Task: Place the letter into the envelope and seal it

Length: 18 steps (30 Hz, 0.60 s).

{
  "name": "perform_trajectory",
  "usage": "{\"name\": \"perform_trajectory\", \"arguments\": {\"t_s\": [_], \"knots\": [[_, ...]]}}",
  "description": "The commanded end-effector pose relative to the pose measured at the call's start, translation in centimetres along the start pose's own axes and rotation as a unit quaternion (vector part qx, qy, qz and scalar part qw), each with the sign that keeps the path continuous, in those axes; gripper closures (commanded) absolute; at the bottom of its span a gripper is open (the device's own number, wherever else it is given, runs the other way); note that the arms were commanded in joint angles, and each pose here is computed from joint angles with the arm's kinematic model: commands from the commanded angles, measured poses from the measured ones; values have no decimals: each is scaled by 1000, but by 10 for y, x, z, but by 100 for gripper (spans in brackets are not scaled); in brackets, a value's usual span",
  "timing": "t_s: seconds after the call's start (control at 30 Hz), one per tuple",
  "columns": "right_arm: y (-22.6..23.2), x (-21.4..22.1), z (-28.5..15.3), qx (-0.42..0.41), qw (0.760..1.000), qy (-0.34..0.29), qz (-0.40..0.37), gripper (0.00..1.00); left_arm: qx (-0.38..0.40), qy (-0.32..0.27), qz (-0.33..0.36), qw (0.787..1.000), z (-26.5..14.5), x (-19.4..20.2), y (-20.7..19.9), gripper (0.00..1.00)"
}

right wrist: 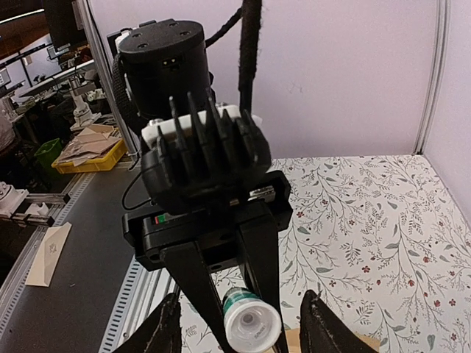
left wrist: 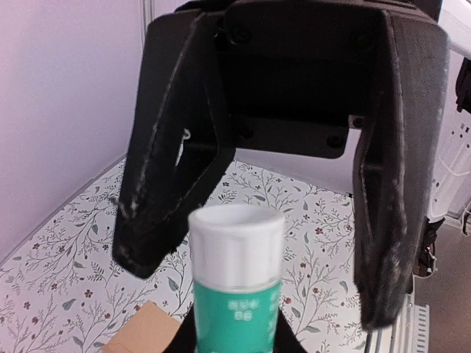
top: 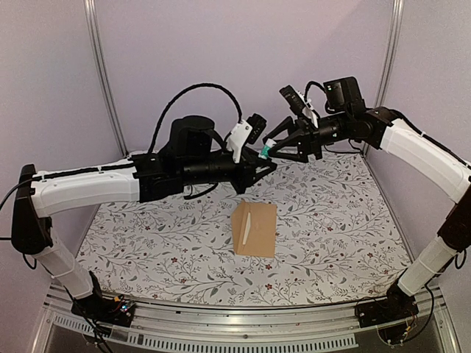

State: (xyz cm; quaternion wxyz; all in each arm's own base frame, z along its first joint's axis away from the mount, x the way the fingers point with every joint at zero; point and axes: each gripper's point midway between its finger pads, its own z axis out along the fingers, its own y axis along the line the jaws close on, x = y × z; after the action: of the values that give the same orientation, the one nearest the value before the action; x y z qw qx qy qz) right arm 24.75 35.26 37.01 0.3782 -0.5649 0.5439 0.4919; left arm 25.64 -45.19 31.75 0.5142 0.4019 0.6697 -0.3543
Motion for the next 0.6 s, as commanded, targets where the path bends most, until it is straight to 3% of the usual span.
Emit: {"name": "perform_trajectory", "arguments": {"t_s": [0.0, 0.1, 0.27, 0.37, 0.43, 0.5, 0.57], "knots": [[-4, 7, 6, -10, 1000, -1, 24, 50, 6, -41, 4, 999, -8, -23, 2, 86], [-4, 7, 6, -11, 1000, 0, 23, 62, 7, -41, 6, 999, -6, -24, 2, 86], [-3, 6, 7, -11, 1000, -1, 19, 70, 10, -38, 9, 999, -3, -24, 3, 86], [-6, 4, 7, -6, 1000, -3, 19, 82, 10, -35, 9, 999, 0, -24, 3, 85], [-8, 2, 6, 2, 1000, -3, 22, 88, 8, -32, 7, 999, 1, -24, 4, 79], [-11, 0, 3, 10, 1000, -6, 27, 89, 2, -29, 4, 1000, 0, -23, 7, 68], [-16, -3, -3, 19, 999, -11, 31, 89, -4, -23, 1, 1000, -2, -21, 8, 65]]}}
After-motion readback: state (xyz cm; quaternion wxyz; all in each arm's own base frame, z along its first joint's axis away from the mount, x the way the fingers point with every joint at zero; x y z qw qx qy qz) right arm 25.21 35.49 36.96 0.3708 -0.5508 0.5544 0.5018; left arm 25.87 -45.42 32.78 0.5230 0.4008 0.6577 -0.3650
